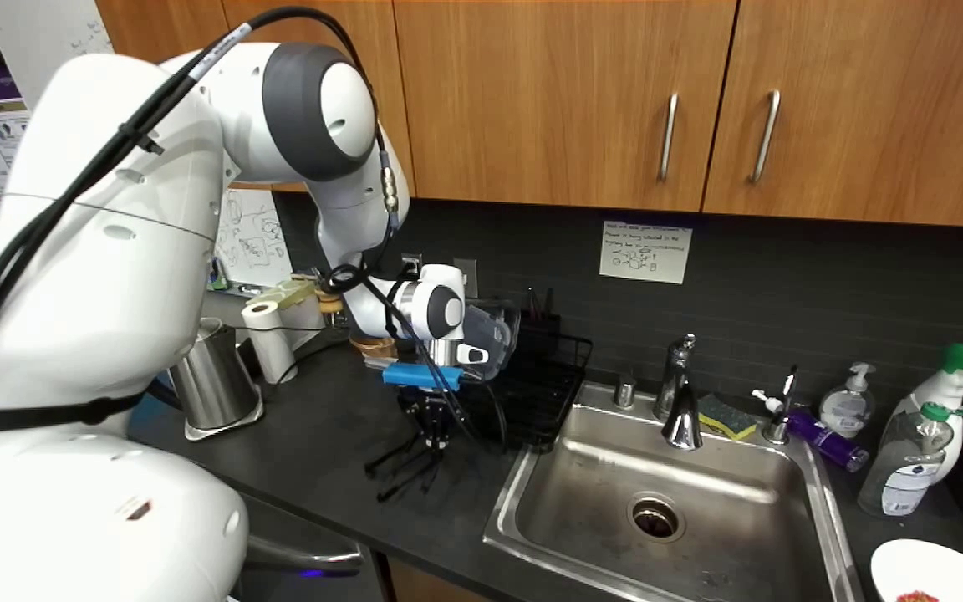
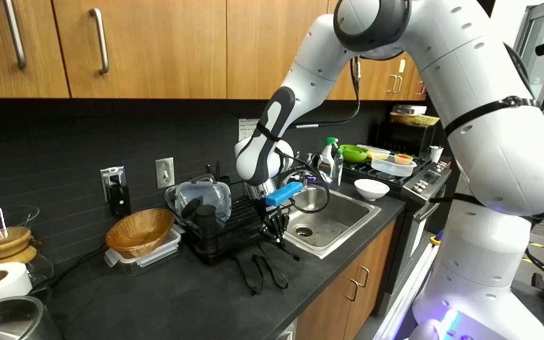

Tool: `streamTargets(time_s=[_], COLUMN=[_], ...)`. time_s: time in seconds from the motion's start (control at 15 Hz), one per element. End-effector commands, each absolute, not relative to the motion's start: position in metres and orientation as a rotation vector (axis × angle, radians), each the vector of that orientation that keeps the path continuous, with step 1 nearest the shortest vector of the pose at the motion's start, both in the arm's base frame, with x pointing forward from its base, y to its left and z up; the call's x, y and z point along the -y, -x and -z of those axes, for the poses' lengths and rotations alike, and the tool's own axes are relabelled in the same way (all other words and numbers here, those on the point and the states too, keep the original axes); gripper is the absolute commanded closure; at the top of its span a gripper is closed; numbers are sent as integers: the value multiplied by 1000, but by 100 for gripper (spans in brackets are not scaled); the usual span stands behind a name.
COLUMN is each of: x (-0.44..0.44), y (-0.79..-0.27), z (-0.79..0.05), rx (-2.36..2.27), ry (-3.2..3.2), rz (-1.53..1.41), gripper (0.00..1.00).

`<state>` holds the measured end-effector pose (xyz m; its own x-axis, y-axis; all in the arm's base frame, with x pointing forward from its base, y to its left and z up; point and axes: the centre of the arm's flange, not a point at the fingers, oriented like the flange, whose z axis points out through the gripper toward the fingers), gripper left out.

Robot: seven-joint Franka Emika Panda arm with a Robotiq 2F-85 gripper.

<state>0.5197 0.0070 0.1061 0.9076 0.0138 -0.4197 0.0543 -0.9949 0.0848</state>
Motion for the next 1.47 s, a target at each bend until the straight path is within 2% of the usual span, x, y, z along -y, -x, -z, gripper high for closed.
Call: streamTargets(time_s=[0.0, 1.4], x=[-11, 63], y=[-523, -516], z=[-114, -113], rx=[-81, 5], ry=[-2968, -3041], rz=[666, 626], gripper=[99, 99])
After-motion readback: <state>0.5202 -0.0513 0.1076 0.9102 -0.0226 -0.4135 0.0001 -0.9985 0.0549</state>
